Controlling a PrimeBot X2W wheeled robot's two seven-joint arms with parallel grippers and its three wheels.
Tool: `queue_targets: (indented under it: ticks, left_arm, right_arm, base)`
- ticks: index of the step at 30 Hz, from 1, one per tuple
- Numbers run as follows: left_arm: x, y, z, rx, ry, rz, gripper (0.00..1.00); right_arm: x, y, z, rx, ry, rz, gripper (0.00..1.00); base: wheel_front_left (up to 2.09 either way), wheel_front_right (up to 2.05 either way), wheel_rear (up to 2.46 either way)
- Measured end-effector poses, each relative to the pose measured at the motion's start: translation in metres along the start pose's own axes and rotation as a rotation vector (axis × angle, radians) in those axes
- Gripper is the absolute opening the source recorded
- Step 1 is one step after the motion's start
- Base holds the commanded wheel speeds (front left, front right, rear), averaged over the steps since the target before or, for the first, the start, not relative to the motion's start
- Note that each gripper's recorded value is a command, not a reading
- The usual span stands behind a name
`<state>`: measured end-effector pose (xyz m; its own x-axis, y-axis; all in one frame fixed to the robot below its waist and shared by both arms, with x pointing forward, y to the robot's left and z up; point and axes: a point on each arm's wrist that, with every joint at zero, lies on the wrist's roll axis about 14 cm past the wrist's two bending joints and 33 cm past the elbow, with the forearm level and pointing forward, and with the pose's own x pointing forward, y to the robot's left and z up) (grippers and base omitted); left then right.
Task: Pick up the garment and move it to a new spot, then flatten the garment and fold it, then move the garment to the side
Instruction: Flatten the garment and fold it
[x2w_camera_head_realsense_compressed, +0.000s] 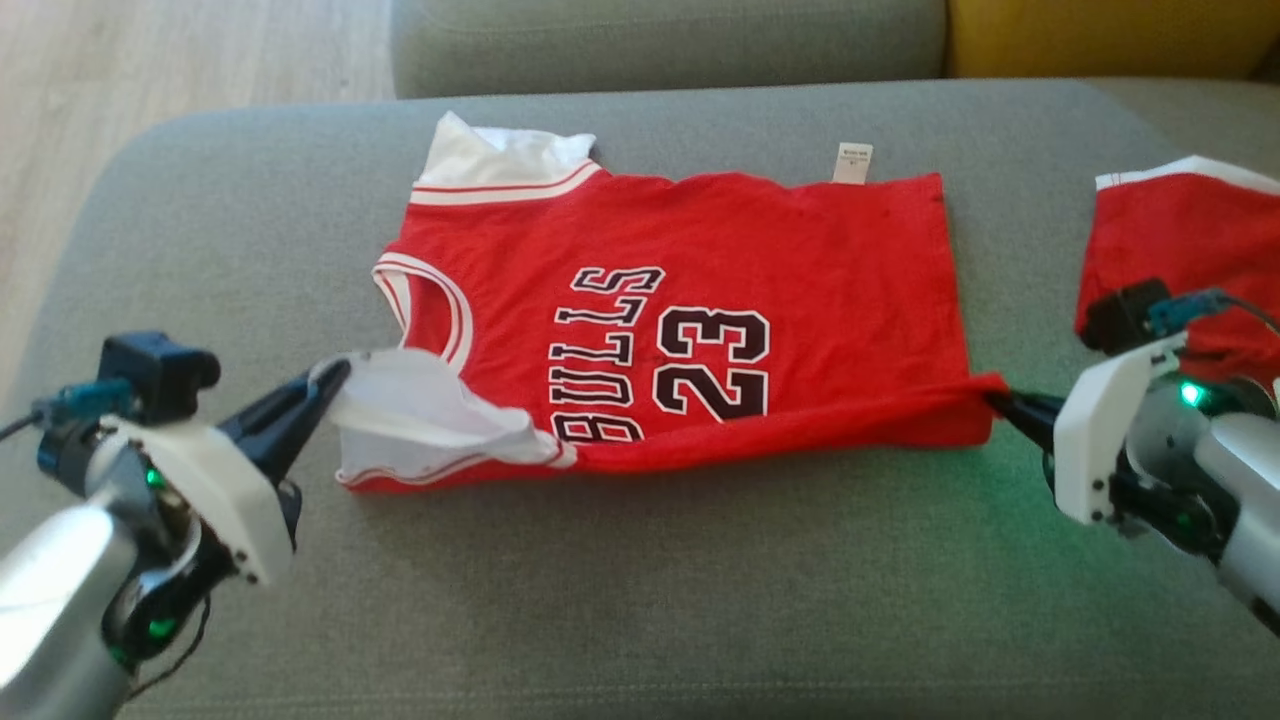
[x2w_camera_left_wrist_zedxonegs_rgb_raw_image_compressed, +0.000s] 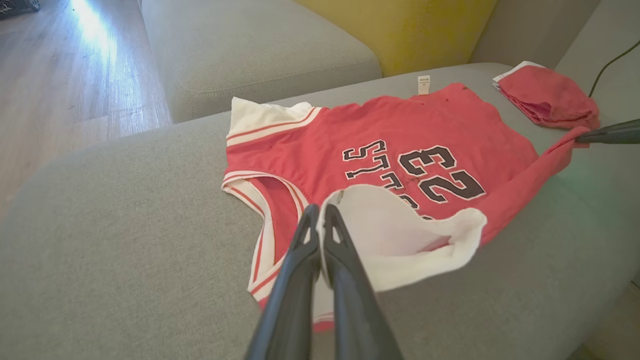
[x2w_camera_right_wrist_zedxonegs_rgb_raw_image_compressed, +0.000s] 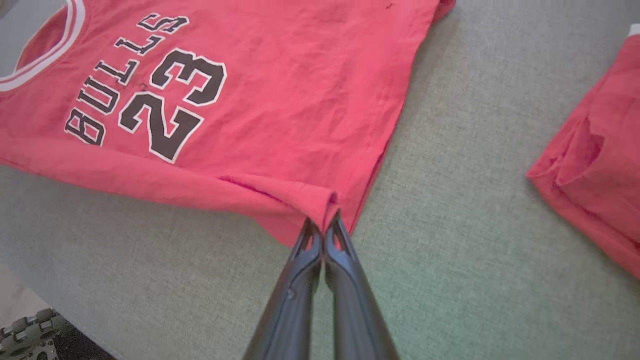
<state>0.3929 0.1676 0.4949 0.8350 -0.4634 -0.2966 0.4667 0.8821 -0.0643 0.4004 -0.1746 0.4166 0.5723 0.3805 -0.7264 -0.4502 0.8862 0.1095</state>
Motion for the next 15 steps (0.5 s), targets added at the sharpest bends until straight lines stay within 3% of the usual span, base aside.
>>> queue_targets:
  ticks: [15]
  left_arm:
    - [0.052,0.019,0.004,0.014,-0.030,0.043,0.00]
  right_arm:
    - [0.025,-0.007,0.015,0.029,-0.036,-0.012,0.00]
  base:
    - [0.00,0.00,0.00]
